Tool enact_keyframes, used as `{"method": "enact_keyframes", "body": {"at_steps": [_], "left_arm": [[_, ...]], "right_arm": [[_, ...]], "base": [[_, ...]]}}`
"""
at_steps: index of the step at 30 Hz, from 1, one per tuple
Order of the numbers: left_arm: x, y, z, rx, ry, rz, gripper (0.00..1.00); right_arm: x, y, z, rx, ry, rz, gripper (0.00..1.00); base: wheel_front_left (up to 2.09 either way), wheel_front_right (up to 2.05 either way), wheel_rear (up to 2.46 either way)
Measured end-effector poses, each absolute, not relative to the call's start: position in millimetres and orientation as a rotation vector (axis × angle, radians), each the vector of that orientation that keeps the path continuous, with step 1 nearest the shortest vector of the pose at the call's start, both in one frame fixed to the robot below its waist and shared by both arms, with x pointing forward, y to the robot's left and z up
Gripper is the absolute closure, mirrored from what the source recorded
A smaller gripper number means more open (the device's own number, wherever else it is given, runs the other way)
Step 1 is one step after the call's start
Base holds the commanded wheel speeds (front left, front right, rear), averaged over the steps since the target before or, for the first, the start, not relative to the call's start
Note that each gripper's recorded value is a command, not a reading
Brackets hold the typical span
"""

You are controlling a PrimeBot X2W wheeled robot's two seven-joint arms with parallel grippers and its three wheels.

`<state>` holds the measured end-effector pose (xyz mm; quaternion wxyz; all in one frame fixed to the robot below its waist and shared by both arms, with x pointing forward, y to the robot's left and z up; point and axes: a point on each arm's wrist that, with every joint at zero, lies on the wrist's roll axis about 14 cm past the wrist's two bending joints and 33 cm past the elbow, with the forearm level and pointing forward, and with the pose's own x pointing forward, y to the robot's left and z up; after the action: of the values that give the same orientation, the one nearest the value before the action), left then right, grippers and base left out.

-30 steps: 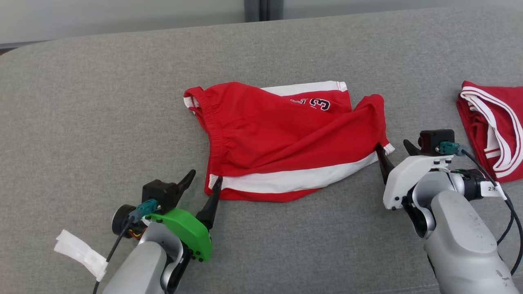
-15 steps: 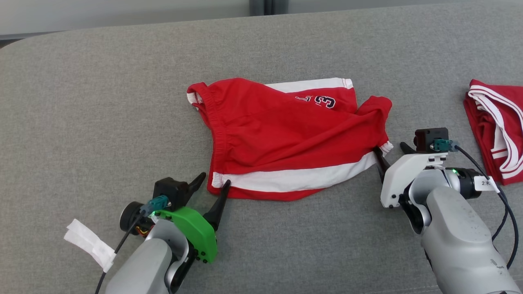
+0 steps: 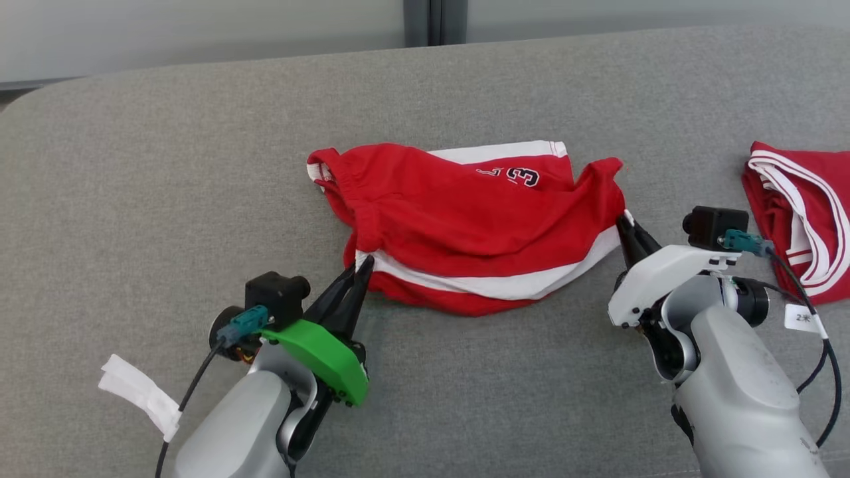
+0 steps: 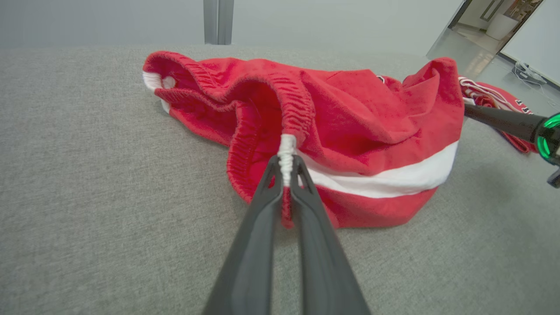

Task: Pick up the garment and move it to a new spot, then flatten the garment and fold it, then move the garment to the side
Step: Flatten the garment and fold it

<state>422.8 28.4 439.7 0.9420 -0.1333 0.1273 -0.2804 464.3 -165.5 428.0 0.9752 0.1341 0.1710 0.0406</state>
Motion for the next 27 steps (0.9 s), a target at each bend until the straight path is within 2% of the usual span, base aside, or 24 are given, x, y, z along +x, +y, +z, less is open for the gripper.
{"method": "enact_keyframes", "body": {"at_steps": [8,16,20,27], "left_arm": [[428.6,14.1,532.1,-0.462,0.022,-0.645,1.0],[442.5,-2.7,588.2,-0.539,-0.044,-0.745,1.0],[477.9,-14.2,623.0,-0.51,-0.118,-0.774,1.0],[570.0,-10.5,619.6,-0.294,-0.161,-0.703,1.0]], "right_arm": [[454.7,-183.0,508.9,0.424,0.1,0.076,1.0],[453.7,-194.4,602.6,0.466,-0.122,0.132,1.0],[481.6,-198.5,646.3,0.411,-0.2,0.154,1.0],[574.8,-191.6,683.9,0.281,-0.288,0.141,1.0]], "base": [[0.0,0.0,0.0],[0.0,0.0,0.0],[0.0,0.0,0.0],[0.0,0.0,0.0]]}}
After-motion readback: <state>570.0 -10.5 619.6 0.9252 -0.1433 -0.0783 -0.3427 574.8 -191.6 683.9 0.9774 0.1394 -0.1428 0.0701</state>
